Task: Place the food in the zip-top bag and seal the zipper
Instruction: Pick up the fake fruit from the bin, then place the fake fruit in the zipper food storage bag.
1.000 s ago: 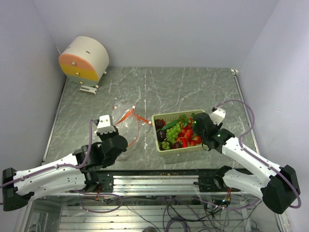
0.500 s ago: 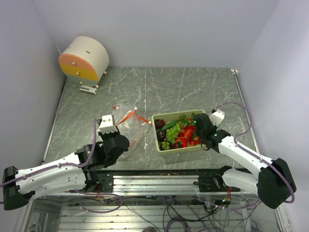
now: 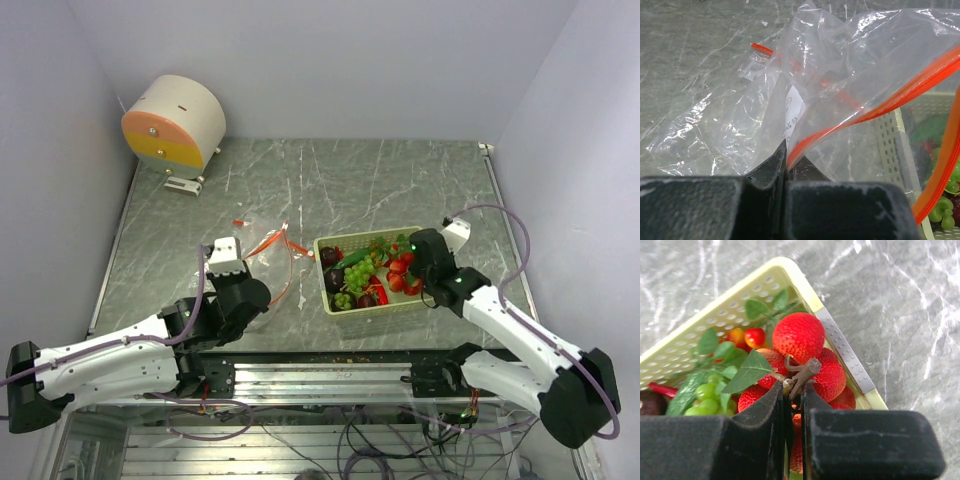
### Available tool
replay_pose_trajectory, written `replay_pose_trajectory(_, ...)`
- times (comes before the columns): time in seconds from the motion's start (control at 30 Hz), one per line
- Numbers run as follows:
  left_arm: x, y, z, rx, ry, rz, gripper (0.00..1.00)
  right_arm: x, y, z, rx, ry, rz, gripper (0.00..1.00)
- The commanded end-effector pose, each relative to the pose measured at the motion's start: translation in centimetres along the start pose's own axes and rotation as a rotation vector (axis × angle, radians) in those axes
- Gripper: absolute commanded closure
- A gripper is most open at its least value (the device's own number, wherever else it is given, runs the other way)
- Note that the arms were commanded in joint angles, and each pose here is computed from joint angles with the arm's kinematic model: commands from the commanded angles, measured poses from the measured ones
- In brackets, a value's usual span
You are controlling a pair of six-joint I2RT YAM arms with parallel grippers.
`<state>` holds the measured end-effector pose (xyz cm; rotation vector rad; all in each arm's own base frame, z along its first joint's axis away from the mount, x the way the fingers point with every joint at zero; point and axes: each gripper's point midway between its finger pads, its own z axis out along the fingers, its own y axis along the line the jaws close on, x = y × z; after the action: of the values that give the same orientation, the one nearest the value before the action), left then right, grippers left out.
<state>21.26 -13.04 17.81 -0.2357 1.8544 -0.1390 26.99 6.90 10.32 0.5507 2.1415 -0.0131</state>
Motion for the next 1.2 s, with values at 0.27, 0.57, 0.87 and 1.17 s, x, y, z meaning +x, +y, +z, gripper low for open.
replay_pose_trajectory(0.27, -1.0, -2.3, 0.2, 0.018, 0.013, -0.009, 0.93, -6.7, 7.9, -9.0, -0.559, -0.082, -0.180, 1.00)
replay_pose_trajectory(0.57, -0.8, -4.4, 0.2, 0.066, 0.056, -0.017, 0.93, -10.1, 12.1, -17.1, -0.951, -0.193, -0.198, 1.00)
replay_pose_trajectory(0.87, -1.5, -6.3, -0.1, 0.127, 0.067, -0.074, 0.93, -10.1, 15.7, -26.0, -1.458, -0.202, -0.162, 1.00)
replay_pose_trajectory(1.17, -1.8, -8.5, -0.1, 0.179, 0.087, -0.113, 0.93, -8.4, 16.1, -30.2, -1.793, -0.153, -0.090, 1.00)
